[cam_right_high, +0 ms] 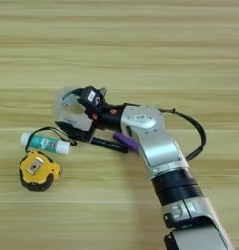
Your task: Move the objects on the table
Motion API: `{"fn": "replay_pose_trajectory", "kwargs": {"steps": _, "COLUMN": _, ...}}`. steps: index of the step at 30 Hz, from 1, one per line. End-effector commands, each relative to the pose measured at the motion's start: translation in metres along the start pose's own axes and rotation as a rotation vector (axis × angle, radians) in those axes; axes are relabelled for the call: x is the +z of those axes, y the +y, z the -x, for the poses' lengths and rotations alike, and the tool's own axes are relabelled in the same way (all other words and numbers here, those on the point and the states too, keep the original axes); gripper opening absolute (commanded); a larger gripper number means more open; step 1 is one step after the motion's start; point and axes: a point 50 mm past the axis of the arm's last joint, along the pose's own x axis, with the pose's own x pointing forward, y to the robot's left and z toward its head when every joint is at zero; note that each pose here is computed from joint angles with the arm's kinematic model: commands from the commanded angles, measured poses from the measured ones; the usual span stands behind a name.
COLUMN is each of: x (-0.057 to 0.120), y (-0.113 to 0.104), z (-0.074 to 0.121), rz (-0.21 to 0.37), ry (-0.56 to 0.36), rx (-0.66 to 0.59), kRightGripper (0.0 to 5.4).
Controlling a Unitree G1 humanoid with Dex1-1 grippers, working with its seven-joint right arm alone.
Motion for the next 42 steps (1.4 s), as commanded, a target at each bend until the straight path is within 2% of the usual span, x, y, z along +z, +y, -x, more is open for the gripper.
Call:
{"fn": "replay_pose_trajectory", "kwargs": {"steps": 1, "x": 0.028, "y": -0.019, "z": 0.001, "rz": 0.078, "ry": -0.056, "rx": -0.057, "kRightGripper": 5.37}}
{"fn": "replay_pose_trajectory", "kwargs": {"steps": 7, "x": 0.026, "y": -0.018, "z": -0.003, "rz": 0.048, "ry": -0.046, "rx": -0.045, "kRightGripper": 5.37}}
{"fn": "replay_pose_trajectory", "kwargs": {"steps": 17, "x": 0.021, "y": -0.024, "z": -0.013, "rz": -0.042, "ry": -0.026, "rx": -0.061, "kRightGripper": 5.37}}
{"fn": "replay_pose_trajectory", "kwargs": {"steps": 22, "x": 0.017, "y": -0.026, "z": -0.016, "rz": -0.063, "ry": -0.012, "rx": -0.071, "kRightGripper": 5.37}}
{"fn": "replay_pose_trajectory", "kwargs": {"steps": 35, "x": 0.009, "y": -0.023, "z": -0.020, "rz": -0.039, "ry": 0.054, "rx": -0.055, "kRightGripper": 5.37}}
{"fn": "replay_pose_trajectory", "kwargs": {"steps": 42, "x": 0.005, "y": -0.020, "z": -0.022, "rz": -0.040, "ry": 0.068, "rx": -0.034, "kRightGripper": 4.69}}
